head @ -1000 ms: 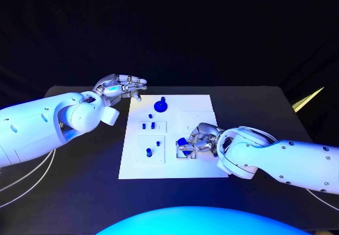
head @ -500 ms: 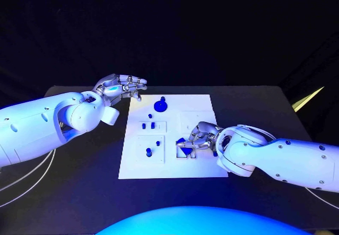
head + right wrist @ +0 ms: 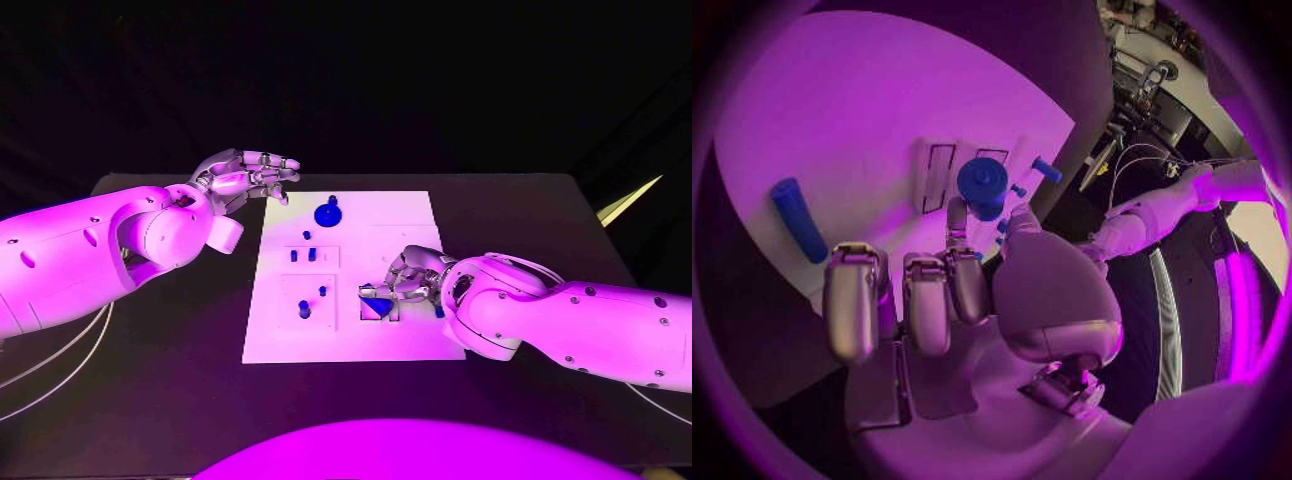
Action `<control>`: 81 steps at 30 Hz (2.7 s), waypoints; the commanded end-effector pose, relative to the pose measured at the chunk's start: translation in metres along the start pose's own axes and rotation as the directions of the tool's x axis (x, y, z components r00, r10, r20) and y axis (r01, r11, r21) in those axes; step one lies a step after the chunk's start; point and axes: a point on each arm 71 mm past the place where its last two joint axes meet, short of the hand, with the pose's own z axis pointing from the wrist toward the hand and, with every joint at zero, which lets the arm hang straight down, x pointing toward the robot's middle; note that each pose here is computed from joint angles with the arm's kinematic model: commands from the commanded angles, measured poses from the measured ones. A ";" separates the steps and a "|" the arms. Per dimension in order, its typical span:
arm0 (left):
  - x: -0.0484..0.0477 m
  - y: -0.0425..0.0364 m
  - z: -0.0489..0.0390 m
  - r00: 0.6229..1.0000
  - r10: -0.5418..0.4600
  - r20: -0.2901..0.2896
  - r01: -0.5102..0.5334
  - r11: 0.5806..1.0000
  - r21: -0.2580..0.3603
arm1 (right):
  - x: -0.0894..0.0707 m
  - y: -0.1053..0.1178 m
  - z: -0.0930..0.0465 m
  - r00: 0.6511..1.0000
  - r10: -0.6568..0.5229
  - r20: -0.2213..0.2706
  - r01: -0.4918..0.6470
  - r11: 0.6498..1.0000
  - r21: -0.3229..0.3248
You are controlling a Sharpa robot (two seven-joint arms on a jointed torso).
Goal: Assemble the parts on the task board
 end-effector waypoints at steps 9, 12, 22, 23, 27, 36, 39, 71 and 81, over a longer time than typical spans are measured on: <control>0.0001 -0.0007 -0.0002 1.000 -0.002 -0.003 0.002 1.000 0.002 | 0.000 0.002 -0.007 1.000 0.000 0.004 0.000 1.000 -0.017; 0.0000 -0.0007 -0.0002 1.000 -0.002 -0.002 0.002 1.000 0.002 | 0.000 0.002 -0.008 1.000 -0.002 0.001 0.002 1.000 -0.019; -0.0006 -0.0007 -0.0005 1.000 -0.001 -0.001 0.001 1.000 0.002 | 0.003 0.002 -0.013 1.000 -0.006 -0.026 0.006 1.000 -0.025; -0.0006 -0.0007 -0.0005 1.000 -0.001 0.000 0.001 1.000 0.002 | 0.003 0.002 -0.014 0.999 -0.006 -0.033 0.005 1.000 -0.027; -0.0007 -0.0007 -0.0005 1.000 -0.001 0.000 0.001 1.000 0.002 | 0.005 0.002 -0.015 0.999 -0.008 -0.046 0.007 0.999 -0.033; -0.0014 -0.0005 -0.0006 1.000 0.000 0.003 0.000 1.000 0.000 | 0.006 0.002 -0.018 0.997 -0.021 -0.069 0.017 0.999 -0.049; -0.0016 -0.0005 -0.0007 1.000 0.000 0.004 0.000 1.000 0.000 | 0.006 0.001 -0.018 0.997 -0.022 -0.070 0.019 0.999 -0.048; -0.0014 -0.0005 -0.0006 1.000 0.000 0.003 0.000 1.000 0.000 | 0.002 -0.004 -0.005 0.999 -0.047 -0.021 0.046 0.999 -0.028; -0.0016 -0.0004 -0.0006 1.000 0.000 0.004 0.000 1.000 0.000 | 0.001 -0.004 -0.007 0.998 -0.054 -0.014 0.053 0.998 -0.044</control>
